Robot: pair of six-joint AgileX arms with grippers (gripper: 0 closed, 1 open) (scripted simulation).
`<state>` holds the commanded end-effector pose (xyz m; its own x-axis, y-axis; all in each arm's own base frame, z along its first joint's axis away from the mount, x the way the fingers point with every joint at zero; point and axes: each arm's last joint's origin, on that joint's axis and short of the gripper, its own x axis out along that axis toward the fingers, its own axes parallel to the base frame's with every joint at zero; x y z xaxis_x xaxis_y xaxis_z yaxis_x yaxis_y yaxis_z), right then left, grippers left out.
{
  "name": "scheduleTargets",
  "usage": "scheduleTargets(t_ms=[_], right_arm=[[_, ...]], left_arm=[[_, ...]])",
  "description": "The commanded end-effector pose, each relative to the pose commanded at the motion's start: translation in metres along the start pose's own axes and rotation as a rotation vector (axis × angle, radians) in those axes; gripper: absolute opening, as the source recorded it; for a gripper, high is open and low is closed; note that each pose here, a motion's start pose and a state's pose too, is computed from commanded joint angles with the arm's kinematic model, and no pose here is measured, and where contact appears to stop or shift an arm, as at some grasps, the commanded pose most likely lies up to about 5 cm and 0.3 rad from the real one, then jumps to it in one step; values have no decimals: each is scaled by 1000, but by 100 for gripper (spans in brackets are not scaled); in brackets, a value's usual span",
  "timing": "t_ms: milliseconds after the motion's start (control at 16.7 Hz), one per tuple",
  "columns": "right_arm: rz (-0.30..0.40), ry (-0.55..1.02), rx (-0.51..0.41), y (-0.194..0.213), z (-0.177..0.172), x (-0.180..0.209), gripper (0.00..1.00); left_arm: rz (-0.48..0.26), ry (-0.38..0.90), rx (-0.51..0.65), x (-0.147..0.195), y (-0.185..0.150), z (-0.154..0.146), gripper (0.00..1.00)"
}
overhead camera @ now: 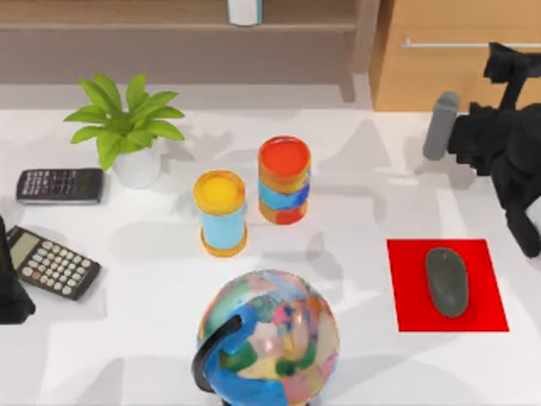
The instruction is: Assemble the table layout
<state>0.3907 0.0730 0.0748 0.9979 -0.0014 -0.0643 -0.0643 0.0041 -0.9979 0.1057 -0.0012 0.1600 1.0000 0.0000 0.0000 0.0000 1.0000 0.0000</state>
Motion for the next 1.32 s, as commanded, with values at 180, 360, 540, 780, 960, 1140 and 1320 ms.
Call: scheduleTargets(t_ms=[180, 360, 540, 780, 960, 1140, 1320], right_arm=[[0, 5, 0, 0, -2, 1, 100], [-14, -5, 32, -4, 6, 0, 100], [-45, -47, 154, -12, 39, -6, 100], [-99, -135, 434, -37, 105, -15, 100], [-120, -197, 698, -61, 160, -20, 100], [-101, -216, 955, -77, 208, -18, 100], [-80, -190, 1181, -91, 244, -9, 100]], left_arm=[[0, 0, 0, 0, 0, 0, 100], [0, 0, 0, 0, 0, 0, 100], [0, 0, 0, 0, 0, 0, 100], [0, 0, 0, 0, 0, 0, 100], [0, 0, 0, 0, 0, 0, 100], [0, 0, 0, 0, 0, 0, 100], [0, 0, 0, 0, 0, 0, 100]])
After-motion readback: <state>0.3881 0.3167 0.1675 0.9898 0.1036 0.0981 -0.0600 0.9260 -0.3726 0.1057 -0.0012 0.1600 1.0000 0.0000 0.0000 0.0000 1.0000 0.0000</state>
